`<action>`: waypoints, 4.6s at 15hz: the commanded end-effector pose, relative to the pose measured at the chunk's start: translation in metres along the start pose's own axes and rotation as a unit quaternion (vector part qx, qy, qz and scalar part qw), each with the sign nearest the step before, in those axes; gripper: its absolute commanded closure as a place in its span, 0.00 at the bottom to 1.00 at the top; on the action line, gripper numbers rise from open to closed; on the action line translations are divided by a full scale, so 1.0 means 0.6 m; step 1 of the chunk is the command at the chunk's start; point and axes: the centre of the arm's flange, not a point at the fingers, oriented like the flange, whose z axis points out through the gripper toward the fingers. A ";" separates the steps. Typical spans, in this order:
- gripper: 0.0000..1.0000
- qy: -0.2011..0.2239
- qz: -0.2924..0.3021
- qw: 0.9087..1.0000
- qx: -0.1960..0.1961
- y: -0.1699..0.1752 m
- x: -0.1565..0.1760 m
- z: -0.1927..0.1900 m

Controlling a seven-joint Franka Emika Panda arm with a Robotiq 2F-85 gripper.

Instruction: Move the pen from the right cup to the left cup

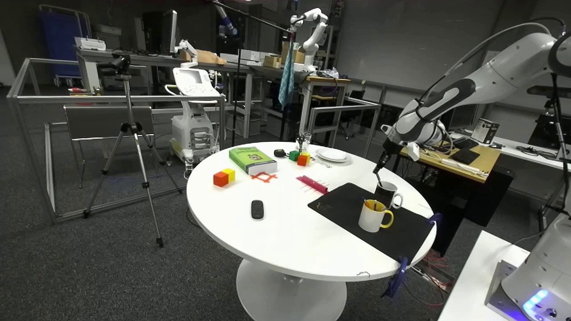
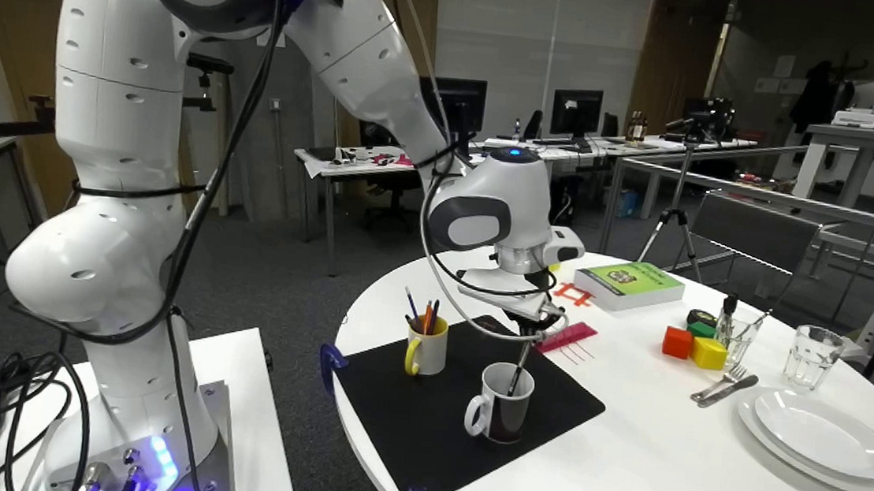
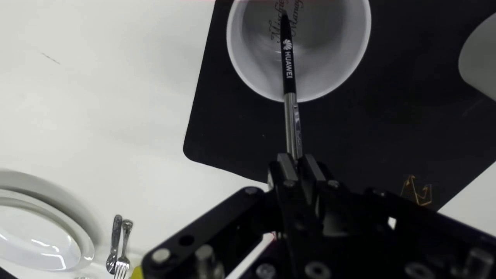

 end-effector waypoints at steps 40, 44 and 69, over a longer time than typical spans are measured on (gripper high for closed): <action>0.91 0.074 0.207 0.972 0.083 -0.126 0.054 -0.208; 0.98 0.069 0.195 0.975 0.081 -0.138 0.060 -0.195; 0.98 0.003 0.070 0.995 0.071 -0.268 0.069 -0.071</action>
